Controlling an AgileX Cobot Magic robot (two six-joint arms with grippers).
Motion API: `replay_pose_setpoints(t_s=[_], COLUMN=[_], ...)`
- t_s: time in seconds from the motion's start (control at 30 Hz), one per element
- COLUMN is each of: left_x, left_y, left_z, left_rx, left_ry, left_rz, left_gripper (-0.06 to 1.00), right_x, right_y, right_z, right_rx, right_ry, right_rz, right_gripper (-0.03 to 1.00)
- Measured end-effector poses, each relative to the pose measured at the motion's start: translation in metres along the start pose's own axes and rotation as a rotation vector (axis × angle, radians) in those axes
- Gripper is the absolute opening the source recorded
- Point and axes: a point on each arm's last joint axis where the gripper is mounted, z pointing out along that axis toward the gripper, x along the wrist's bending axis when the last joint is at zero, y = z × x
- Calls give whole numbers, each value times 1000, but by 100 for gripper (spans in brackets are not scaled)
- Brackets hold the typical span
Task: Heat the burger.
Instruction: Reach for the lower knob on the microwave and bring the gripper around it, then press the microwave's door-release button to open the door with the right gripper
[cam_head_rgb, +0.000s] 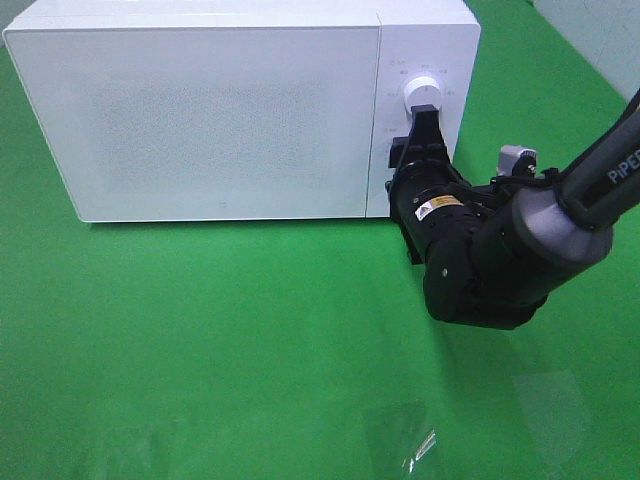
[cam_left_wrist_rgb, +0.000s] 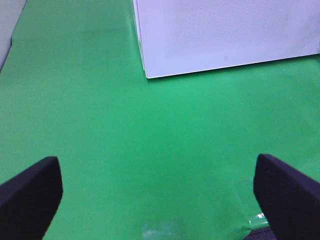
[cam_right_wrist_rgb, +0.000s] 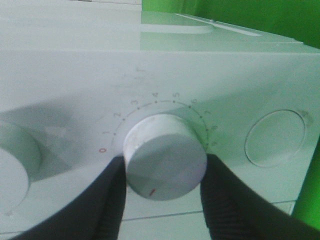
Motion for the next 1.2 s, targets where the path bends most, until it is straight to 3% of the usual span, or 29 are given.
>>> replay_pose_setpoints(t_s=[0.53,0.83,0.97,1.2], left_x=[0,0,0,0], left_y=[0,0,0,0], left_z=[0,0,0,0], left_rx=[0,0,0,0], left_ry=[0,0,0,0], left_rz=[0,0,0,0], left_gripper=[96,96,96,96], right_x=[1,4,10,20], right_y=[2,0,2,10], right_z=[-1,-1,-5,-24], right_rx=[-34,-34,-24,22], right_ry=[-31,-30,-12,37], right_rz=[-183,-235,-245,-356], right_gripper=[44,55,66,70])
